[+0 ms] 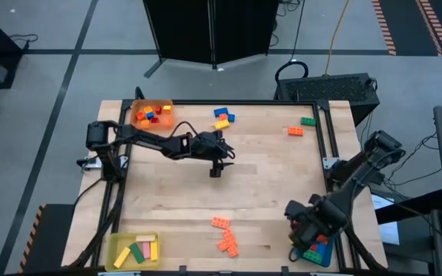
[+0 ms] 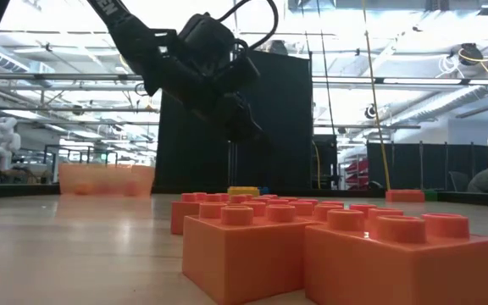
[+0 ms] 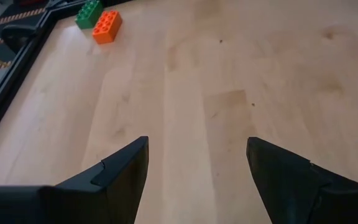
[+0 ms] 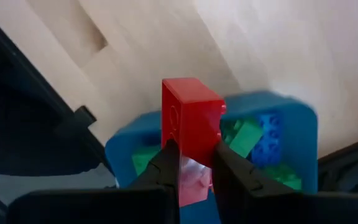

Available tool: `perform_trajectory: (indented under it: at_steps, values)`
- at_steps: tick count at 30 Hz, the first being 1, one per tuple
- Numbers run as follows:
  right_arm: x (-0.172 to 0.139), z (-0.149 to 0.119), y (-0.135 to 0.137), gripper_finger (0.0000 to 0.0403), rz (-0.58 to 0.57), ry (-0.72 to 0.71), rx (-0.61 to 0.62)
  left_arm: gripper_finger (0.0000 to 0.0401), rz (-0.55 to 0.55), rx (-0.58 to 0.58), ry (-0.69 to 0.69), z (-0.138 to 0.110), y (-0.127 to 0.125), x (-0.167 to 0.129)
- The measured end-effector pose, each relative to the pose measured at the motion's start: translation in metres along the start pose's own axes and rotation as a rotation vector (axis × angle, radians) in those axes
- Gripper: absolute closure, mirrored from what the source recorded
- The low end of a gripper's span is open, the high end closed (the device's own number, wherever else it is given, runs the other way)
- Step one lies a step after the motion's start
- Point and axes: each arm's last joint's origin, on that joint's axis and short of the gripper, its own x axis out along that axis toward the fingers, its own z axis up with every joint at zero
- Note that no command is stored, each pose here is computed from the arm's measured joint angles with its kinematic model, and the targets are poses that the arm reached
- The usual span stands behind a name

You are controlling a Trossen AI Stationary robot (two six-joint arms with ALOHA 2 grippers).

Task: Sort blocks by size
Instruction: Put the red 8 stud game piece into the blue bin

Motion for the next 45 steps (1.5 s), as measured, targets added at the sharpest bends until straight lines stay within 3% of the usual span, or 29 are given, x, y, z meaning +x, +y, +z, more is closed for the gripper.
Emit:
perform_trajectory:
  at_steps: [10,19,33,38,45]
  values:
    - [0.003,-0.032,0.009,0.0354,0.045,0.012,0.050,0.0129,-0.011,-0.018,-0.002,0.001,-0.005,0.000]
    - [0.017,-0.049,0.016,0.0354,0.010,0.023,0.094,0.0129,-0.023,-0.038,0.009,0.001,-0.009,0.000]
    - [0.038,-0.050,0.022,0.0324,-0.081,-0.016,0.113,0.0129,-0.026,-0.033,-0.008,0.003,-0.011,0.000]
    - [0.038,-0.049,0.022,0.0324,-0.081,-0.060,0.104,0.0129,-0.026,-0.033,-0.008,0.003,-0.011,0.000]
    - [0.038,-0.050,0.023,0.0300,-0.077,-0.017,0.111,0.0129,-0.027,-0.033,-0.006,0.003,-0.011,0.000]
